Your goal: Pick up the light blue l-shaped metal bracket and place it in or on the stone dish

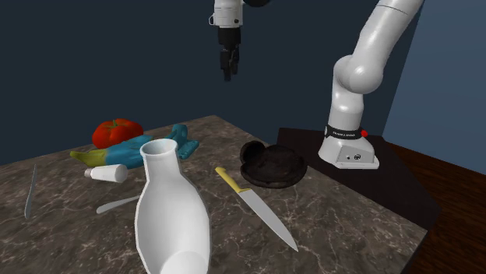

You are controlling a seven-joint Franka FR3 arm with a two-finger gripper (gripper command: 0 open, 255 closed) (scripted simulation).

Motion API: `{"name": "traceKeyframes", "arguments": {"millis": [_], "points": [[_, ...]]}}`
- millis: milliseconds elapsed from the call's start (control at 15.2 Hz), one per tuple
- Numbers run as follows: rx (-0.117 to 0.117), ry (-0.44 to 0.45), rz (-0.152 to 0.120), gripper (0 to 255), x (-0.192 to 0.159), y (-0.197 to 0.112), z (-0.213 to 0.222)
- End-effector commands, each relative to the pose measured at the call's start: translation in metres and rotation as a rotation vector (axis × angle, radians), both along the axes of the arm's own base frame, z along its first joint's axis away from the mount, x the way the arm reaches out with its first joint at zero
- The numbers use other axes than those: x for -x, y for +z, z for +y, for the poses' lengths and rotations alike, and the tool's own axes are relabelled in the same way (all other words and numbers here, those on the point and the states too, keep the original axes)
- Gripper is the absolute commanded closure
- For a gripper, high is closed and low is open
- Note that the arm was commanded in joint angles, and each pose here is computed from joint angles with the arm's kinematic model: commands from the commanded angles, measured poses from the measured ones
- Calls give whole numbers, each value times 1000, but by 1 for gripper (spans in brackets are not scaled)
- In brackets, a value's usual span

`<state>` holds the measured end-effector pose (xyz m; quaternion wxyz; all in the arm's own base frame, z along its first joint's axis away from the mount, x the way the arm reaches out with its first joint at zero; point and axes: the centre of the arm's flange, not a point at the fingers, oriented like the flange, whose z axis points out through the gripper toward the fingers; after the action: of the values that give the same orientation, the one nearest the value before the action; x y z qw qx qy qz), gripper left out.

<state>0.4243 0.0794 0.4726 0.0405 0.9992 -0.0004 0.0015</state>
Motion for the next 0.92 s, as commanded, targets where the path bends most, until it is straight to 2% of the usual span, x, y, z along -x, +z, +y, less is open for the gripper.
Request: {"name": "traceKeyframes", "arguments": {"millis": [0,858], "points": [[-4,-1,2,0,-16,-17,17],[-25,-4,21,0,-125,-106,116]]}}
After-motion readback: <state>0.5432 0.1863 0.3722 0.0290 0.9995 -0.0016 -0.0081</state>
